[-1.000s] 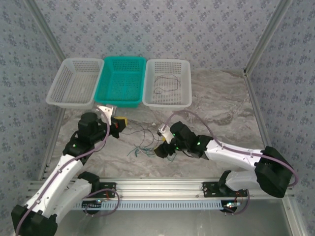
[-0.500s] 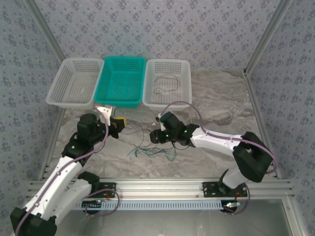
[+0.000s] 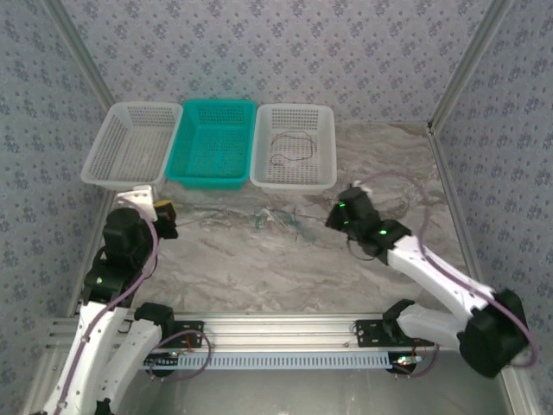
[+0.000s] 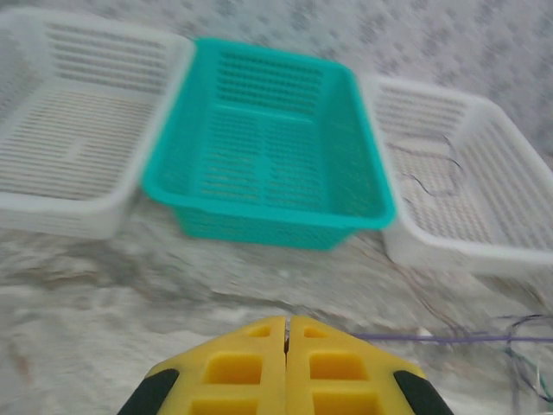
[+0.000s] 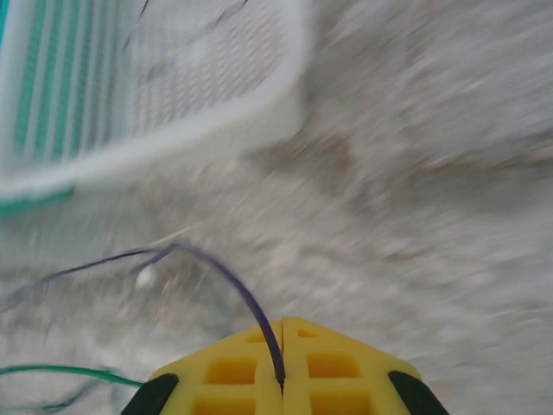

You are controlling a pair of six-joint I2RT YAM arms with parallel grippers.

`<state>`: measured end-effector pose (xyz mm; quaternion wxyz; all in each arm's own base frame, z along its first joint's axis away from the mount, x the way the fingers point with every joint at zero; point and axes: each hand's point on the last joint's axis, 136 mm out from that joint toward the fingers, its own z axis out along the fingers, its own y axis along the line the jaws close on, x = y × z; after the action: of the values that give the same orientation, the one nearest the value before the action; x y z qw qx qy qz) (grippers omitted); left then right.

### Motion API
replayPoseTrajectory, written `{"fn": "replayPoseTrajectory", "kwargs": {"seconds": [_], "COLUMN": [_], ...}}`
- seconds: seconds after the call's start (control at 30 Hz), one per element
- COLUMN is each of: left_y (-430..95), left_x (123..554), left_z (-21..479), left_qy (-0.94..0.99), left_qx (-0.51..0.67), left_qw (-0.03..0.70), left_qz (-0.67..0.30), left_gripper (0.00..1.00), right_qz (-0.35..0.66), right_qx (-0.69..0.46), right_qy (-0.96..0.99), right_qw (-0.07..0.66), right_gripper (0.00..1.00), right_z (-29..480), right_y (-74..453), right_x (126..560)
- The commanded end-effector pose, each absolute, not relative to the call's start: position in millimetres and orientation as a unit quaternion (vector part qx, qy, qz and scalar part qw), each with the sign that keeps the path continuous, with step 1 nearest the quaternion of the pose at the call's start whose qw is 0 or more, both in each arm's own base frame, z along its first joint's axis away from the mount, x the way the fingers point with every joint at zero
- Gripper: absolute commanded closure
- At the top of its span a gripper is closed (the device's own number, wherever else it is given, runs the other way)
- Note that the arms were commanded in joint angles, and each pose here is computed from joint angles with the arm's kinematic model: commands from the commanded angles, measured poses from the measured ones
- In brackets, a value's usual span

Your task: Untangle the cables

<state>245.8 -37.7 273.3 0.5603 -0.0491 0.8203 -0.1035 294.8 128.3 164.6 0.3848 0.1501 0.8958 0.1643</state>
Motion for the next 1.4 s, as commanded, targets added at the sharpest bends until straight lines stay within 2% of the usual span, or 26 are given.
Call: {"fn": "replayPoseTrajectory", "kwargs": {"seconds": [0.0, 0.27, 0.57, 0.73, 0.83, 0.9, 1.0, 1.07, 1.13, 1.37], "left_y": [-6, 7, 28, 54, 59, 49, 16, -8, -24, -69], "left_x": [237, 236, 232, 230, 232, 239, 254, 260, 262, 260], "left_z": [272, 265, 259, 246, 244, 240, 234, 228, 222, 222], "left_qy": [0.821, 0.82, 0.826, 0.835, 0.834, 0.838, 0.837, 0.833, 0.833, 0.834], "left_qx": [-0.103, -0.138, -0.162, -0.195, -0.206, -0.194, -0.152, -0.127, -0.114, -0.045], "left_qw": [0.558, 0.553, 0.539, 0.515, 0.512, 0.51, 0.512, 0.502, 0.489, 0.477], "left_qz": [-0.058, -0.057, -0.02, 0.022, 0.01, -0.023, -0.122, -0.192, -0.234, -0.275], "left_gripper": [1.0, 1.0, 1.0, 1.0, 1.0, 1.0, 1.0, 1.0, 1.0, 1.0], "right_qz": [0.097, 0.008, -0.088, -0.095, -0.053, 0.015, 0.123, 0.156, 0.177, 0.242], "right_qx": [0.188, 0.253, 0.464, 0.528, 0.5, 0.45, 0.377, 0.344, 0.312, 0.204], "right_qy": [0.902, 0.89, 0.795, 0.756, 0.77, 0.783, 0.795, 0.796, 0.791, 0.738], "right_qw": [0.377, 0.38, 0.382, 0.375, 0.394, 0.429, 0.459, 0.472, 0.496, 0.596], "right_gripper": [1.0, 1.0, 1.0, 1.0, 1.0, 1.0, 1.0, 1.0, 1.0, 1.0], "right_z": [152, 170, 186, 194, 206, 222, 251, 276, 314, 463], "right_y": [70, -9, -133, -167, -159, -133, -86, -65, -46, 24], "right_x": [282, 284, 262, 264, 285, 310, 336, 342, 346, 366]}}
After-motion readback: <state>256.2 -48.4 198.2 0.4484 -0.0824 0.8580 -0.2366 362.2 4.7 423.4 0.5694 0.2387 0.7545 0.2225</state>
